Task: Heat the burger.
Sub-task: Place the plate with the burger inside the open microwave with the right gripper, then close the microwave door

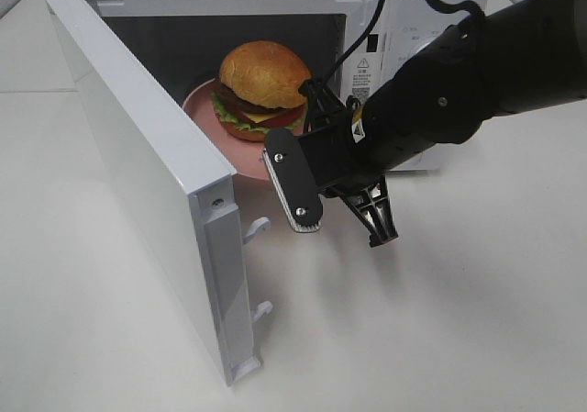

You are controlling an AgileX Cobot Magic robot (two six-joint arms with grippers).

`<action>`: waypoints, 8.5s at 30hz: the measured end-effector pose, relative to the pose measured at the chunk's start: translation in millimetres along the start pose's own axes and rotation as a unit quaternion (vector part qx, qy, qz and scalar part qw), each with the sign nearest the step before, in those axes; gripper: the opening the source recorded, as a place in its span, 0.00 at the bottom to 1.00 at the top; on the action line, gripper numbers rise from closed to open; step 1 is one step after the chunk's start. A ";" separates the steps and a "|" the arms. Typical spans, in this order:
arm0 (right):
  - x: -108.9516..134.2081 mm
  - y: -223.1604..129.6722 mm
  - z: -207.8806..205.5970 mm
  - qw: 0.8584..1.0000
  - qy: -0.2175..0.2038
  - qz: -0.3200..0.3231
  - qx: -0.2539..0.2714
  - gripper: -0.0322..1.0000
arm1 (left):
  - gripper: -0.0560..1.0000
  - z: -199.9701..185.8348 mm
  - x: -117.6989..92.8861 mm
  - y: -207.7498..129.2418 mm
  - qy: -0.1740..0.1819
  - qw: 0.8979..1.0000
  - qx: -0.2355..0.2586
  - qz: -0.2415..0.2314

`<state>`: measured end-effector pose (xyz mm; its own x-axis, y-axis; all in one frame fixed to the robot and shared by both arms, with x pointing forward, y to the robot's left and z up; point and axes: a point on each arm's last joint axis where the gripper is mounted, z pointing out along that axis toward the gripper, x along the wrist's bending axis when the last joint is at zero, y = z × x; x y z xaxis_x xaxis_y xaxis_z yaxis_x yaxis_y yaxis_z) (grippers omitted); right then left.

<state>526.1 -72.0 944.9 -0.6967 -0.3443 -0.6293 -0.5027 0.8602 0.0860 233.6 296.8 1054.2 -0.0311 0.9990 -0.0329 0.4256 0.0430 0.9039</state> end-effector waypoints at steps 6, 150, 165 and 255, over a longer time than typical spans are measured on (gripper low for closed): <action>-10.5 1.7 8.6 1.000 0.000 -0.008 0.002 0.10 | 0.99 0.0 0.0 0.0 0.000 1.000 0.000 0.000; -121.5 -3.1 120.5 0.994 0.015 0.106 0.016 0.64 | 0.99 0.0 0.0 0.0 0.000 1.000 0.000 0.000; -120.2 -3.1 98.6 0.991 0.076 0.108 0.031 0.65 | 0.99 0.0 0.0 0.0 0.000 1.000 0.000 0.000; 44.9 -172.2 -184.1 0.478 0.046 0.827 0.291 0.93 | 0.99 0.0 0.0 0.0 0.000 1.000 0.000 0.000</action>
<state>487.2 -304.9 1044.1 0.0729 0.9968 -0.0329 0.9849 -0.0667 0.1599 233.6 296.8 1054.2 -0.0311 0.9990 -0.0329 0.4256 0.0430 0.9039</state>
